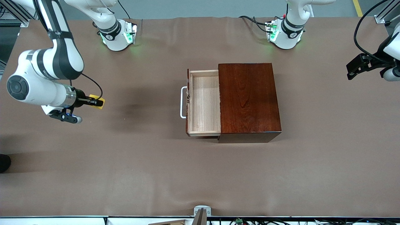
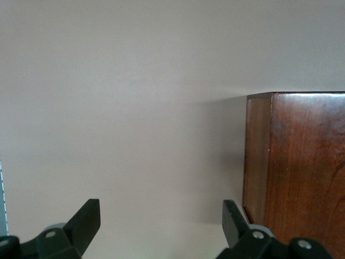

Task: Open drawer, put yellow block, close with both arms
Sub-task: 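Lift the yellow cube with the right gripper and carry it toward the drawer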

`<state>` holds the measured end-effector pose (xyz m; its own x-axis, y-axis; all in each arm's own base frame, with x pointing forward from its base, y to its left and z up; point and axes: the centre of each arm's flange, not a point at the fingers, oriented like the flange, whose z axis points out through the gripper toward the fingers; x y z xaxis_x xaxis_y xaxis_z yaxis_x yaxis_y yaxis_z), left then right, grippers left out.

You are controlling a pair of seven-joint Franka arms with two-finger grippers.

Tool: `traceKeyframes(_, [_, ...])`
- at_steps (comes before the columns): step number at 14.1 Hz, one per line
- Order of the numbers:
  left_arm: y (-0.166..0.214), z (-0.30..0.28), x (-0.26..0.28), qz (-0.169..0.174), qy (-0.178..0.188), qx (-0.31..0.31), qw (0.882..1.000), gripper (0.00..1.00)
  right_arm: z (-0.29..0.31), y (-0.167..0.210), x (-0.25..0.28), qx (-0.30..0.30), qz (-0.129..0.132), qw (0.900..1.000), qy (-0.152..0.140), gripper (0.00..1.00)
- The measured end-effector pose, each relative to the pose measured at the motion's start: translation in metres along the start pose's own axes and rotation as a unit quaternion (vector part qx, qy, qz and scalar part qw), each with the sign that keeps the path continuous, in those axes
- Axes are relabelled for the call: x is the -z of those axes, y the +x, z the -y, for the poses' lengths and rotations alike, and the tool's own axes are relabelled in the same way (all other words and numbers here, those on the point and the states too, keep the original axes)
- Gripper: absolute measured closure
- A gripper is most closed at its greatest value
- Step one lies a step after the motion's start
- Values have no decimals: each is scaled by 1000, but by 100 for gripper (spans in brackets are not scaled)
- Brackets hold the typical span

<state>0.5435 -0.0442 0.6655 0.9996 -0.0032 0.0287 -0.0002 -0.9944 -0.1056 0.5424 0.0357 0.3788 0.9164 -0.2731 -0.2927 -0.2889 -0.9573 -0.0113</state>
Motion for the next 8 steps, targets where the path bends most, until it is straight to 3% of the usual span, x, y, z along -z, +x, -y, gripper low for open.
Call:
traceKeyframes(3, [0, 0, -1, 1, 0, 0, 1000, 0, 25, -25, 20, -40, 5, 999, -9, 44])
traceKeyframes(8, [0, 0, -3, 2, 0, 0, 1000, 0, 120, -85, 36, -155, -18, 987, -24, 44])
